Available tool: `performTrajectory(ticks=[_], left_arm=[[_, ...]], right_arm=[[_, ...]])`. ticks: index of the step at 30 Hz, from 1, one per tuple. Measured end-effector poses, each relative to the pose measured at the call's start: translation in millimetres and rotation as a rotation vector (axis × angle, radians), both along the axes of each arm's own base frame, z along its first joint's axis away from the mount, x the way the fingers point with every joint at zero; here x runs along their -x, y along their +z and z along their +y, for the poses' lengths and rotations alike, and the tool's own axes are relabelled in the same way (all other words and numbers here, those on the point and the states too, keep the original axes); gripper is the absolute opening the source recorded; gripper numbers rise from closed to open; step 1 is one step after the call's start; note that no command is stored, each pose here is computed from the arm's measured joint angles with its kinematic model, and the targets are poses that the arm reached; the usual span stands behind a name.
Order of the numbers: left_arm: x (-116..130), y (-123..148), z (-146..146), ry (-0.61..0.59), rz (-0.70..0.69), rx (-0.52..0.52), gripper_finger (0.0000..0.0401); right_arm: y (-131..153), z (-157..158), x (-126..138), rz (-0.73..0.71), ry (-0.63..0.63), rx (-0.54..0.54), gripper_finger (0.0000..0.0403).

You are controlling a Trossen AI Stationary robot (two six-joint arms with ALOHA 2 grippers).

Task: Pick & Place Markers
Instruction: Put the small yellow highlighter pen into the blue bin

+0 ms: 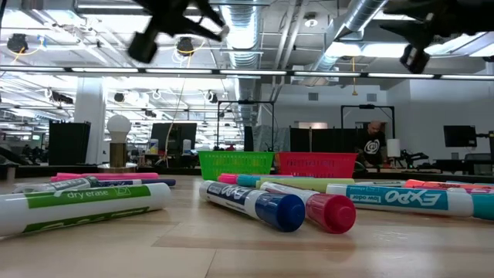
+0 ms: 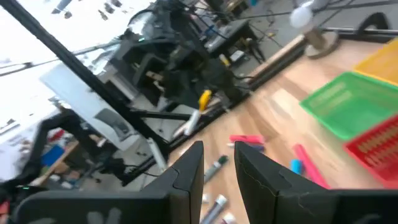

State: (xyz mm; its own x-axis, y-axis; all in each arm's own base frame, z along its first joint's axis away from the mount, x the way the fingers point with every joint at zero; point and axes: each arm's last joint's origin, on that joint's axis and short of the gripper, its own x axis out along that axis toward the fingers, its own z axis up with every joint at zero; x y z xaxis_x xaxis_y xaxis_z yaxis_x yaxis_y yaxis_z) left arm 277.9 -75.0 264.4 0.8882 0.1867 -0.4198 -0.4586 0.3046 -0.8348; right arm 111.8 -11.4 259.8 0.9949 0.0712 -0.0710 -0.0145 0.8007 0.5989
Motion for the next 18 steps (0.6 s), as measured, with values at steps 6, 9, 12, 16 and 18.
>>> performTrajectory(ticks=[6,9,12,16,18], left_arm=[[-11.5,8.0,29.2,-0.026,-0.066,-0.03,0.0055],[-14.6,10.6,40.8,-0.038,-0.089,-0.03,0.0055],[-16.4,12.0,50.7,-0.041,-0.102,-0.021,0.0055],[-17.8,13.3,59.8,-0.049,-0.117,-0.008,0.0055],[-18.0,13.5,62.4,-0.051,-0.119,-0.004,0.0055]], right_arm=[[2.5,1.3,-34.2,-0.053,0.05,0.005,0.0096],[-3.5,2.3,-53.2,-0.04,0.069,-0.013,0.0118],[-11.0,1.7,-71.8,-0.033,0.074,-0.052,0.0148],[-20.3,-0.9,-93.3,-0.055,0.073,-0.096,0.0191],[-24.0,-3.2,-102.0,-0.078,0.082,-0.121,0.0211]])
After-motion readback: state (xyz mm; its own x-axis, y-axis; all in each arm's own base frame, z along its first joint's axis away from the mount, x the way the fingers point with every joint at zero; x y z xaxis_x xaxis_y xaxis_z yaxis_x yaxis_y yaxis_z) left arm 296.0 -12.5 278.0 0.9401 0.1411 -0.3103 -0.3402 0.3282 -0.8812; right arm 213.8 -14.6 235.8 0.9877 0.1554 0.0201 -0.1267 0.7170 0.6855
